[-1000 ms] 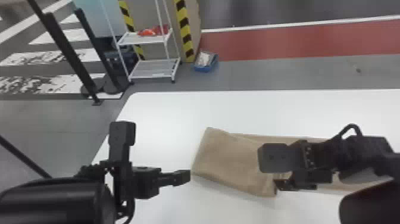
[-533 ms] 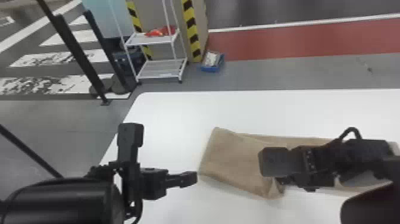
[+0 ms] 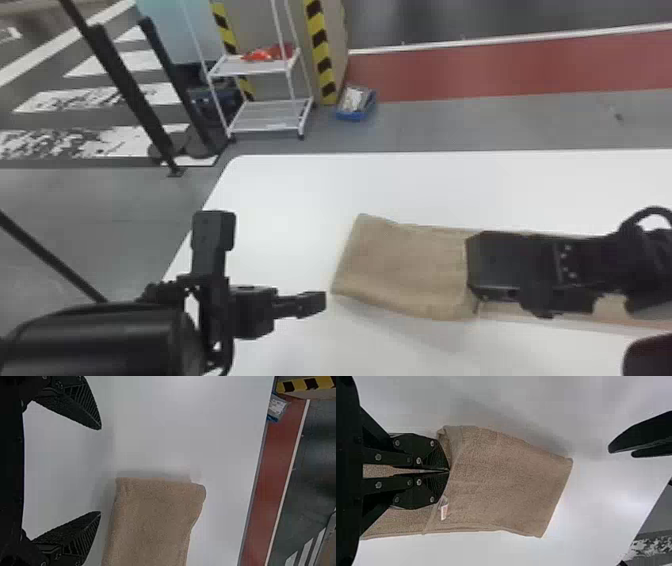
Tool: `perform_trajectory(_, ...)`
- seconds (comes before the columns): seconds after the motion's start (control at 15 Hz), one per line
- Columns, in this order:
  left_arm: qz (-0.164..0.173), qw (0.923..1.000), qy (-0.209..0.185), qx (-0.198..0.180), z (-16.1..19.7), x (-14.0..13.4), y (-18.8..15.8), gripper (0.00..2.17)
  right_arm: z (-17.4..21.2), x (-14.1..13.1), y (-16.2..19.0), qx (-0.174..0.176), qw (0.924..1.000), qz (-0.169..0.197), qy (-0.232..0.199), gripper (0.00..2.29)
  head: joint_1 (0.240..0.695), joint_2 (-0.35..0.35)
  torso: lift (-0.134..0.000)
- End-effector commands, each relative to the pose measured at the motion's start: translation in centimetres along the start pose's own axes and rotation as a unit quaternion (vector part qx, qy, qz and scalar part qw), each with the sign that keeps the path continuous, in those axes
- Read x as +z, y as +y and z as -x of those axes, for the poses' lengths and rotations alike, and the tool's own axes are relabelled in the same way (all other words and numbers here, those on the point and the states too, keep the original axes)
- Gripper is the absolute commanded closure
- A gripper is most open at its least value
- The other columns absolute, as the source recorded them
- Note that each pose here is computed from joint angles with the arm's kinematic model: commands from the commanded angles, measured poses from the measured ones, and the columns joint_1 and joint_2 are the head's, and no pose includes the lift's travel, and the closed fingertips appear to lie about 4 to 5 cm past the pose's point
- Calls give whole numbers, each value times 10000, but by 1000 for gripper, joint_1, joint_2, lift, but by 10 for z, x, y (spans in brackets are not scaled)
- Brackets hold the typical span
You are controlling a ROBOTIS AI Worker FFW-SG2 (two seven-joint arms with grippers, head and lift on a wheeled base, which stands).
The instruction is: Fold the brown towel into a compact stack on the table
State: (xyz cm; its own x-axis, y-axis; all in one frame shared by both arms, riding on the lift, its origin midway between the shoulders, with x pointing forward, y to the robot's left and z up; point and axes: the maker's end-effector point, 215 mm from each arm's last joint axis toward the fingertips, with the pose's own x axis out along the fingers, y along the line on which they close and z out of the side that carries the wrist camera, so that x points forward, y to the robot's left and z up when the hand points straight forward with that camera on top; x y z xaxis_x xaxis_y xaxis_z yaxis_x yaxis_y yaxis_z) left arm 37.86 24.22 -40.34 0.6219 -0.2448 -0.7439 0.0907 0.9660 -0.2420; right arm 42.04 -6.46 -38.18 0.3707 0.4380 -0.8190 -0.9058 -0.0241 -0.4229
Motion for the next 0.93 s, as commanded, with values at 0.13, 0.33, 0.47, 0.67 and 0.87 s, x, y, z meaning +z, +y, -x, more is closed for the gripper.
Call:
perform_trajectory(0.13, -10, 10000, 1, -43, -3, 0, -4, 137, -3, -8, 35, 234, 9997, -85, 40, 1058, 695, 248, -124)
perform_trajectory(0.33, -8, 10000, 9, -50, -3, -1, -4, 137, -7, -15, 41, 299, 9994, -94, 131, 1058, 695, 244, -124)
perform_trajectory(0.47, 0, 10000, 30, -50, -4, -3, -4, 137, -10, -18, 41, 320, 9993, -97, 158, 1055, 695, 241, -124)
perform_trajectory(0.67, 8, 10000, 52, -42, -5, -4, -3, 137, -12, -20, 40, 324, 9991, -198, 184, 559, 695, 237, -124)
perform_trajectory(0.87, -7, 10000, 35, -37, -6, -3, -2, 137, -2, -26, 34, 218, 9945, -1021, 72, 296, 695, 234, -124)
